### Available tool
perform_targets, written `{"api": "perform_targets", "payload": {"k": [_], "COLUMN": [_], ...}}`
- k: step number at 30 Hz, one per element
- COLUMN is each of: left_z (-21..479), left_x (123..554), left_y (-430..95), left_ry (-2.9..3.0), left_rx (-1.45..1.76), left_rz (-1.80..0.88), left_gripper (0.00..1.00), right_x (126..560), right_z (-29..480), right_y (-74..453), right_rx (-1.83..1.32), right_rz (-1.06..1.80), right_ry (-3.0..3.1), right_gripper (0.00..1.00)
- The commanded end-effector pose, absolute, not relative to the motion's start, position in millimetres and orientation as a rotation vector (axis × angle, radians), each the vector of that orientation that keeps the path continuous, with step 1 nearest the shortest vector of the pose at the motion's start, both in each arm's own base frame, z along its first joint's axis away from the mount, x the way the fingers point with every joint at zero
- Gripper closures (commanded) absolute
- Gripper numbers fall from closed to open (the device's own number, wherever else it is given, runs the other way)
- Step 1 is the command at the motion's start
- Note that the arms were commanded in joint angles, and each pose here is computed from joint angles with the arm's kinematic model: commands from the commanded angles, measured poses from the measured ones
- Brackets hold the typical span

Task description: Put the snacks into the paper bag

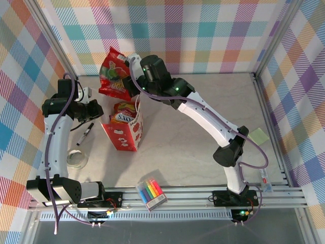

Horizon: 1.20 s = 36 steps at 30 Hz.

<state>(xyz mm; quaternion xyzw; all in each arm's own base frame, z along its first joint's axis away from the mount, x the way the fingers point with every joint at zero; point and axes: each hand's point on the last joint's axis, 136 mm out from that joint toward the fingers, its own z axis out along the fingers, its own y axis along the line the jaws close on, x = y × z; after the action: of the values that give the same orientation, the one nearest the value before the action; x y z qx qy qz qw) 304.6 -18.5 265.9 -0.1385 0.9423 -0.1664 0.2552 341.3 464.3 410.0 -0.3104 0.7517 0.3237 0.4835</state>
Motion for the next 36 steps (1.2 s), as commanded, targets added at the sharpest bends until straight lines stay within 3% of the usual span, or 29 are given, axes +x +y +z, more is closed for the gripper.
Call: {"api": "perform_targets", "payload": {"k": [1,16,36], "left_z": [271.1,276.5,273.0], "left_x": [304.0,307.8,310.7], "left_y": [-17.3,-18.8,-17.5], "left_ry": [2.526,2.502,2.508], "left_rx": [-0.397,-0.415,-0.436], "left_rz": [-0.470,-0.496,-0.493], "left_gripper": [0.87,0.87,0.87], "right_x": [335.3,320.8,284.2], "right_z": [441.7,386.4,361.1], "right_y": [466.0,468.8,470.4], "right_rx": [-0.792,-0.895,-1.031], "right_rz": [0.763,0.759,0.905], "right_ry": [1.704,1.806,1.964], "right_gripper": [1.00,1.00,1.00]}}
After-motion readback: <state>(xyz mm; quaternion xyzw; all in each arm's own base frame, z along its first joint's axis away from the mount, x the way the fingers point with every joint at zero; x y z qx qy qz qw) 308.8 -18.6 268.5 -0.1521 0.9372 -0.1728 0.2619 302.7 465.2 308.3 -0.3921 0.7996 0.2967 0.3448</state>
